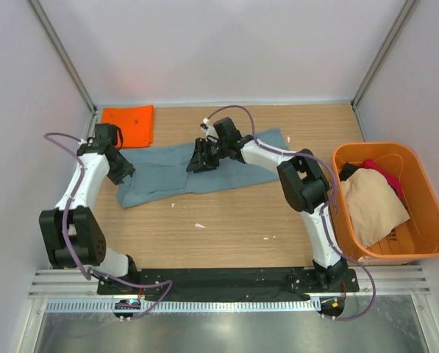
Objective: Fold and stack the t-shirts
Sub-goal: Fold the tshirt
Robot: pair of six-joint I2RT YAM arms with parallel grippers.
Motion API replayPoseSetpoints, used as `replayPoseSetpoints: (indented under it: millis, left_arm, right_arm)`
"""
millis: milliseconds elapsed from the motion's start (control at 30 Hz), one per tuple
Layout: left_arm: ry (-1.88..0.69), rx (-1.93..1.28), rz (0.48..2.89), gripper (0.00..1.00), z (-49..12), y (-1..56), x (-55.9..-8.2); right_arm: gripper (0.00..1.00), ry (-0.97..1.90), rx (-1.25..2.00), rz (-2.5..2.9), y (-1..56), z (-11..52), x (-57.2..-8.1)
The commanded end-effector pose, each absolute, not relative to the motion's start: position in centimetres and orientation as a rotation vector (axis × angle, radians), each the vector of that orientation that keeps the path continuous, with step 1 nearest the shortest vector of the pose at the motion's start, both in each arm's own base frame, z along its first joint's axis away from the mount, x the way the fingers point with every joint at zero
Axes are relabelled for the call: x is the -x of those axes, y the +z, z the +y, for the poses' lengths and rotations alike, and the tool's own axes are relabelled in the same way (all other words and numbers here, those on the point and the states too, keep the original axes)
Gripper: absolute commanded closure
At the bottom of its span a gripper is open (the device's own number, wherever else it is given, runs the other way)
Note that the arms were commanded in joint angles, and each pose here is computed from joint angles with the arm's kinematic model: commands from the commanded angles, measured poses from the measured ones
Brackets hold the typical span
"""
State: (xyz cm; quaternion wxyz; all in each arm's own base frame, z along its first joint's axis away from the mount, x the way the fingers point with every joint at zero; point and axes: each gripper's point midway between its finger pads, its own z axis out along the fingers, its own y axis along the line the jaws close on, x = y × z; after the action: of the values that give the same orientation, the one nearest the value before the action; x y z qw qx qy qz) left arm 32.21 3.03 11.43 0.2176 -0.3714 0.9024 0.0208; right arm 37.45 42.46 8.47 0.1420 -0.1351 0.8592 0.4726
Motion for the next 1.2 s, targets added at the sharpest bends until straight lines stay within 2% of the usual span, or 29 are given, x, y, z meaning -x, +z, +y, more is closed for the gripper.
replayPoseSetpoints:
  millis: [0, 133, 400, 567, 800, 967, 1167]
  left_arm:
    - [-0.079, 1.025, 2.391, 0.65, 2.2, 13.5, -34.6]
    - [-0.229, 1.056, 2.44, 0.73, -0.4, 11.2, -36.9]
    - [-0.241, 1.115, 2.465, 0.73, -1.2, 7.3, -38.5]
    - [-0.115, 1.187, 2.51, 0.72, -0.1, 4.0, -37.2]
    - [0.027, 1.286, 2.579, 0.7, 2.0, 0.9, -33.8]
    - [0.003, 1.162, 2.574, 0.68, 2.2, 2.8, -34.9]
    - [-0.048, 1.06, 2.471, 0.64, 1.9, 9.1, -34.4]
  right_arm:
    - [0.54, 1.238, 0.449, 2.351, 13.6, 41.4, -40.1]
    - [0.62, 1.243, 0.453, 2.374, 12.6, 43.9, -42.1]
    - [0.65, 1.364, 0.405, 2.398, 10.3, 47.9, -42.1]
    - [0.65, 1.344, 0.415, 2.44, 8.0, 47.9, -40.9]
    - [0.66, 1.142, 0.482, 2.529, 3.7, 45.1, -41.3]
    - [0.64, 1.039, 0.551, 2.534, 4.3, 44.1, -41.7]
    - [0.59, 1.057, 0.562, 2.456, 10.8, 44.5, -41.2]
